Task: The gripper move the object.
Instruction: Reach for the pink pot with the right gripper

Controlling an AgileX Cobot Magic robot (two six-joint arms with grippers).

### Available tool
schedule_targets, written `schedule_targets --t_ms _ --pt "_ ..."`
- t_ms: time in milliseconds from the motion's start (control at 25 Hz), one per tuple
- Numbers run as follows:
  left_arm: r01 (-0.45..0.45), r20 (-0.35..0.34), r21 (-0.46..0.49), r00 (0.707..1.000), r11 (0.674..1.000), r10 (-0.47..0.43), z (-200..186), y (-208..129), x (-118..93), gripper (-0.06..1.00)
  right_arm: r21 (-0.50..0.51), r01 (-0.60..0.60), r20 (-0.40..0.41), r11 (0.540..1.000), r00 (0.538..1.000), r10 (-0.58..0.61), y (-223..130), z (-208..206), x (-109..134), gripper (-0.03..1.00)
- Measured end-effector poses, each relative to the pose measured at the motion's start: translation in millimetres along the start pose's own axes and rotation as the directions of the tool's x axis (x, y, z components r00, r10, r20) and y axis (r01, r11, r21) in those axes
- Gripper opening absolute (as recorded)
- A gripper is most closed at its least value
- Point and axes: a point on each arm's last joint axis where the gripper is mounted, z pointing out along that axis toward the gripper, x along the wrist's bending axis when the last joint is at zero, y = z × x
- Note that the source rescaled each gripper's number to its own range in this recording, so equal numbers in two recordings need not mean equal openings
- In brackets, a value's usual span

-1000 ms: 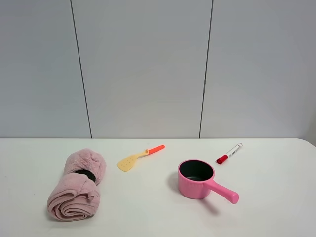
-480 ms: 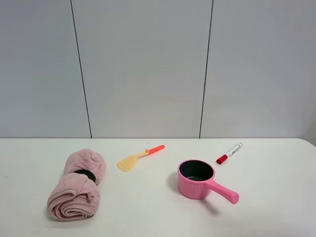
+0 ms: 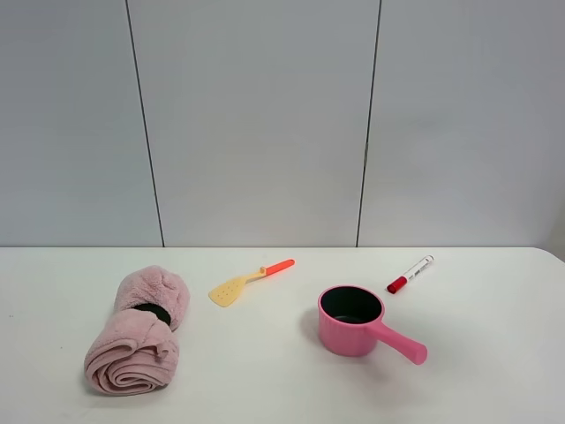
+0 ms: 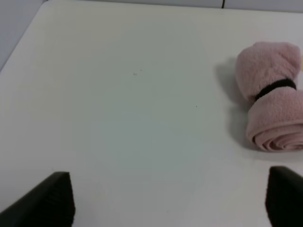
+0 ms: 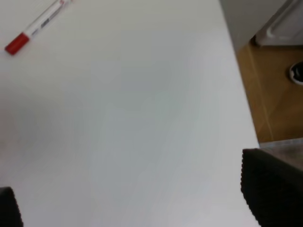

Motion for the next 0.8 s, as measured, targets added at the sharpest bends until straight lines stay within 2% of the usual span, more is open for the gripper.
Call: schedule_targets --t_ms 240,480,600,800 --pt "0.0 0.0 0.0 1.0 1.0 0.0 0.0 0.0 0.0 1.0 0.196 0.216 -0.155 0.956 0.97 -0.188 29.4 77.3 68.8 1.0" --pt "0.0 0.0 0.0 1.0 1.0 0.0 0.0 0.0 0.0 1.0 0.313 0.359 -0.234 0.879 0.926 -0.295 29.9 143.2 125.8 1.0" --pt "0.0 0.0 0.0 1.0 1.0 0.0 0.0 0.0 0.0 1.0 0.342 0.387 -0.251 0.856 0.916 -0.313 24.8 169.8 140.6 1.0" --pt "0.0 0.0 0.0 1.0 1.0 0.0 0.0 0.0 0.0 1.0 0.361 0.378 -0.271 0.852 0.917 -0.293 18.5 201.5 152.4 1.0"
